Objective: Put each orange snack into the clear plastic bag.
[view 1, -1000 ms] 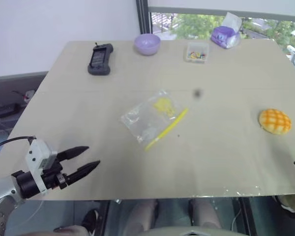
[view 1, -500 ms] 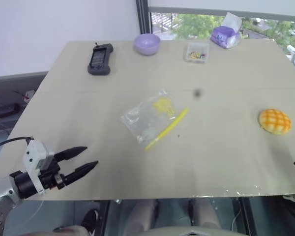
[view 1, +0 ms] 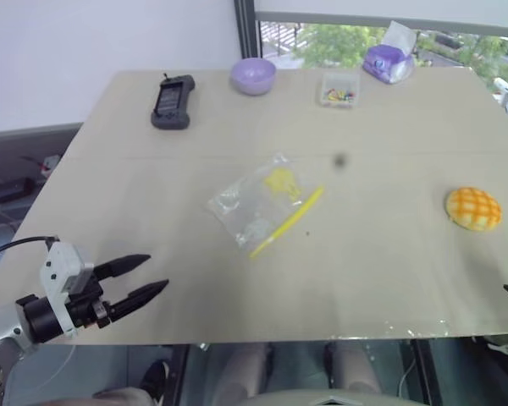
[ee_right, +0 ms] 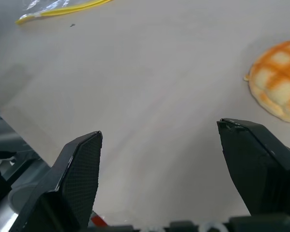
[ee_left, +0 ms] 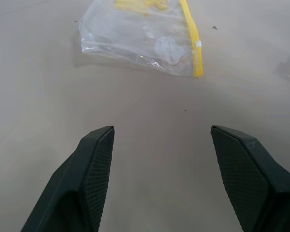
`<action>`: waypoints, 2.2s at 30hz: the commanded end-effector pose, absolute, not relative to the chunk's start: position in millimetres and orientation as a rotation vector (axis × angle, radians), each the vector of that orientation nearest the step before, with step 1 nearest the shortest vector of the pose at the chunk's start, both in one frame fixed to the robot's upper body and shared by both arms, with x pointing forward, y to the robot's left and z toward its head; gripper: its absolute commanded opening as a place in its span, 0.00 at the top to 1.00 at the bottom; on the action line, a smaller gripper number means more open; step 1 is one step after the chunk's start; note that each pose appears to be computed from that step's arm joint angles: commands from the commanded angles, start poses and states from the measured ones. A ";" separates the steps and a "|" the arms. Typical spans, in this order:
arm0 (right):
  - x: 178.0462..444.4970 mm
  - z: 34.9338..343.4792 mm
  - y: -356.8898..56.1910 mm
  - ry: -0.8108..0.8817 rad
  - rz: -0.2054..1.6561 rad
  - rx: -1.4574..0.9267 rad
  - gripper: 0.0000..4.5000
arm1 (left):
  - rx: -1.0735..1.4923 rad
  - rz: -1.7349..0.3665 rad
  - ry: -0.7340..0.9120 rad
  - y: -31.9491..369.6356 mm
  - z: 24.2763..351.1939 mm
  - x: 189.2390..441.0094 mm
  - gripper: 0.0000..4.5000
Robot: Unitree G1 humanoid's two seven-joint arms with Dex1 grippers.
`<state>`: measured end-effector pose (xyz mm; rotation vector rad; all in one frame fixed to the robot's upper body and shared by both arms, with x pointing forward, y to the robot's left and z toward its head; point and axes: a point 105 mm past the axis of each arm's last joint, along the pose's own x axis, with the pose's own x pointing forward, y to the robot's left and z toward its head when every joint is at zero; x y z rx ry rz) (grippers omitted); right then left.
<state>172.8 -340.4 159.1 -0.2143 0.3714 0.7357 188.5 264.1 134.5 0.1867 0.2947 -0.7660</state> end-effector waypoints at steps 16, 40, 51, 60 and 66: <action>167.0 174.2 -331.7 0.339 0.735 -0.215 0.09 | 0.210 -0.829 0.280 253.8 144.0 199.1 0.25; 174.5 177.5 -321.8 0.299 0.753 -0.198 0.09 | 0.236 -0.883 0.251 240.0 148.4 212.8 0.25; 179.3 174.6 -318.0 0.289 0.758 -0.184 0.09 | 0.235 -0.863 0.230 231.5 151.8 215.9 0.25; 184.9 183.5 -313.4 0.254 0.782 -0.169 0.09 | 0.334 -0.840 0.153 208.7 149.7 224.0 0.25; 187.0 189.2 -302.9 0.218 0.815 -0.115 0.09 | 0.598 -0.796 0.123 211.2 140.2 236.5 0.25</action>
